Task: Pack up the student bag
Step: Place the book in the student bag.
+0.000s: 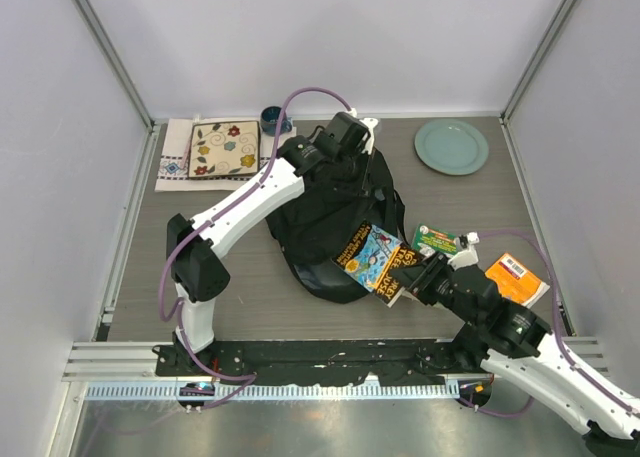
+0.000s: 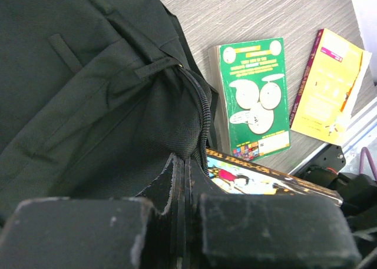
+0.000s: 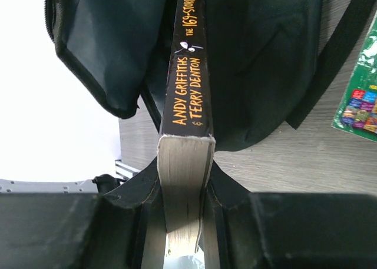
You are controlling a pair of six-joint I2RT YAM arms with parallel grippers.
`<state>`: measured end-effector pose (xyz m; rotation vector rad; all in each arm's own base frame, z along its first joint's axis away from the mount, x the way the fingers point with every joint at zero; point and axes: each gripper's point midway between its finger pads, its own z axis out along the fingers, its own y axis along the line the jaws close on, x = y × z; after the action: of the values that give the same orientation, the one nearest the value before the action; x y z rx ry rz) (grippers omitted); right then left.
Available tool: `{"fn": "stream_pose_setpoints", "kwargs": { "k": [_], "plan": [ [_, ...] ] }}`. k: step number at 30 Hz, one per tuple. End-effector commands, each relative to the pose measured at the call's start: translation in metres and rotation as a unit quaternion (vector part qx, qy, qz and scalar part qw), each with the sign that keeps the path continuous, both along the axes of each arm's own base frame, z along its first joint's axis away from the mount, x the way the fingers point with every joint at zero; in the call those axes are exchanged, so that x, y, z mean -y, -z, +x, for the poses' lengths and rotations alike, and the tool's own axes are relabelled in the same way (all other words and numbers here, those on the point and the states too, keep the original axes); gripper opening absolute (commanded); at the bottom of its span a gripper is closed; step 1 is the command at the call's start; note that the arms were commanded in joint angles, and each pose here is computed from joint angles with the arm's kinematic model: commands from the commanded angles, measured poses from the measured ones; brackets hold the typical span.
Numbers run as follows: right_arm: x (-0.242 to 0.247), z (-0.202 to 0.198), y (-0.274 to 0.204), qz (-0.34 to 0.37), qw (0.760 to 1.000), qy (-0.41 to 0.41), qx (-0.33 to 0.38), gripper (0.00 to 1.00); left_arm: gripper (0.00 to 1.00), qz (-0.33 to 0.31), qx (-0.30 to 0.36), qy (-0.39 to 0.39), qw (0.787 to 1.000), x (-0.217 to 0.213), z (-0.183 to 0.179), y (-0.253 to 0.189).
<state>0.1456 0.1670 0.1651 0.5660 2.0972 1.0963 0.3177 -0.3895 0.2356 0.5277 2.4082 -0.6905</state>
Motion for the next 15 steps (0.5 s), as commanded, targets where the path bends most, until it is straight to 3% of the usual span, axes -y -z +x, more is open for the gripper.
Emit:
{"fn": "stream_pose_setpoints", "kwargs": {
  "k": [1,5,10,15],
  "plan": [
    [-0.024,0.022,-0.057,0.129,0.990,0.017,0.057,0.01,0.00,-0.094,0.044,0.006,0.995,0.013,0.002,-0.065],
    [-0.045,0.038,-0.071,0.180,0.982,0.022,0.061,0.01,0.00,-0.111,0.034,0.004,0.993,0.015,-0.003,-0.070],
    [-0.056,0.059,-0.051,0.175,0.983,0.052,0.036,0.01,0.00,-0.118,0.022,-0.004,0.993,0.015,-0.007,-0.071],
    [-0.063,0.074,-0.062,0.190,0.978,0.065,0.057,0.01,0.00,-0.121,0.021,-0.010,0.992,0.011,-0.010,-0.077]
  ]
}}
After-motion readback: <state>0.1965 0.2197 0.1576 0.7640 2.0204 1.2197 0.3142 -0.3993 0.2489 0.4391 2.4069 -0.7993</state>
